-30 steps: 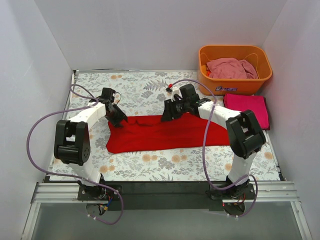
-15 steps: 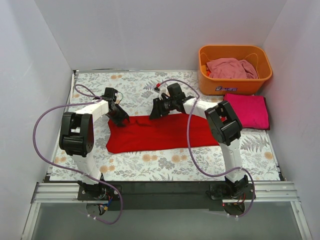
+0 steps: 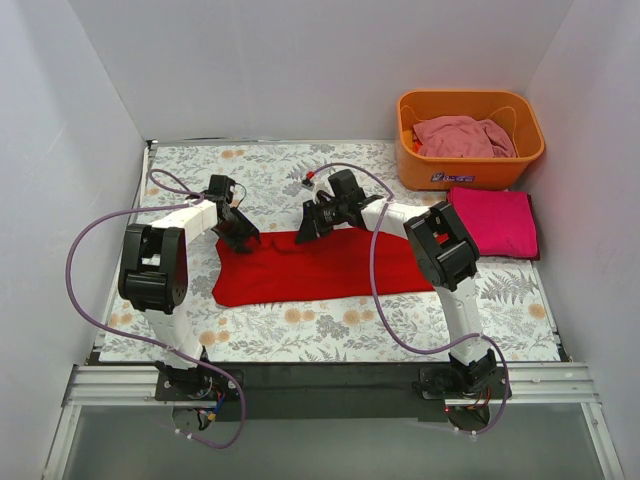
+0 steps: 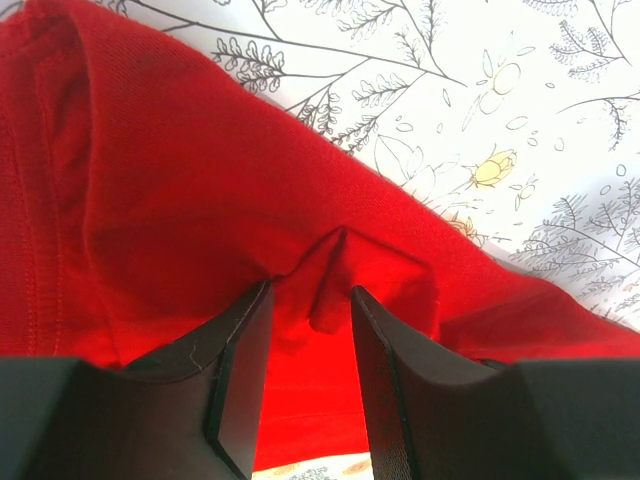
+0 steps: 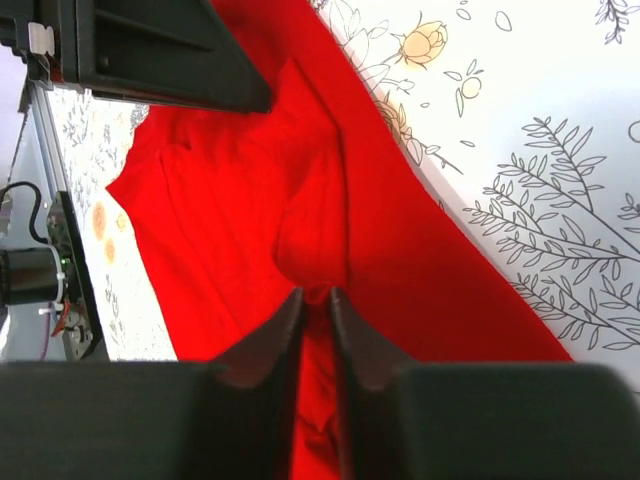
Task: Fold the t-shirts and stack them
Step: Fold the tshirt
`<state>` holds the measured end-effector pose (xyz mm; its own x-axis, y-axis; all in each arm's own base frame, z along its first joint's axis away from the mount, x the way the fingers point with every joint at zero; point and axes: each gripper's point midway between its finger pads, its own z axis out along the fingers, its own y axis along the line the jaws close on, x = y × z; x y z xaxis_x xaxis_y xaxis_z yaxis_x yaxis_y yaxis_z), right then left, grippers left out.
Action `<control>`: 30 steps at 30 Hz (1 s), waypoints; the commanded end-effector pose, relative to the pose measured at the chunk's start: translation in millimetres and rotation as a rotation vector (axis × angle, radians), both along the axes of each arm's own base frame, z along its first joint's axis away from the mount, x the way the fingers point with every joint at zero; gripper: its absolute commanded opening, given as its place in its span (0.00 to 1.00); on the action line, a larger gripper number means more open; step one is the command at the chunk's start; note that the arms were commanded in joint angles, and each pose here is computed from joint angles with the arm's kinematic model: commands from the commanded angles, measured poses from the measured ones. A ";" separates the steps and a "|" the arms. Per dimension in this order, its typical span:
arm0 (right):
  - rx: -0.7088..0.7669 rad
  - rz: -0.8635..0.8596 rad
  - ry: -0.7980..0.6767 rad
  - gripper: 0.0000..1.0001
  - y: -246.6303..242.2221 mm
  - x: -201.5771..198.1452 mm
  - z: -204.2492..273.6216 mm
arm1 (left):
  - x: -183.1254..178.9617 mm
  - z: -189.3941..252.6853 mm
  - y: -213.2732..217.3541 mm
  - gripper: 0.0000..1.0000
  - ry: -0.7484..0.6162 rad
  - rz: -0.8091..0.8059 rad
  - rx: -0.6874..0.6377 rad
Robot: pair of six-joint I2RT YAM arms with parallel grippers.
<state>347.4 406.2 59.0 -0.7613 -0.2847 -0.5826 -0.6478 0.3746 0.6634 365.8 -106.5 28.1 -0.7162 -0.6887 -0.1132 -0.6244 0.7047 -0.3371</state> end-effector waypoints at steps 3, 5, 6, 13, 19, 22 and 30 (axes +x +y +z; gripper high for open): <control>0.047 0.009 -0.058 0.01 9.0 8.1 17.6 | 7.8 20.4 -8.6 0.36 -0.057 0.000 -0.043; 0.039 0.002 -0.059 0.01 7.6 8.1 15.6 | 8.3 21.4 -9.8 0.36 -0.061 -0.001 -0.047; 0.036 -0.002 -0.062 0.01 7.3 9.0 14.7 | 8.5 22.2 -10.7 0.36 -0.063 -0.002 -0.050; 0.023 -0.011 -0.070 0.01 5.9 10.9 10.2 | 12.7 27.3 -11.5 0.32 -0.081 0.005 -0.048; 0.015 -0.010 -0.057 0.01 4.4 8.5 3.9 | 11.4 22.5 -14.3 0.26 -0.068 0.001 -0.050; 0.016 -0.010 -0.059 0.01 4.7 8.9 3.9 | 12.5 22.6 -15.7 0.25 -0.071 -0.003 -0.051; 0.014 -0.010 -0.056 0.01 4.7 8.9 1.7 | 16.5 23.7 -19.9 0.24 -0.075 -0.012 -0.055</control>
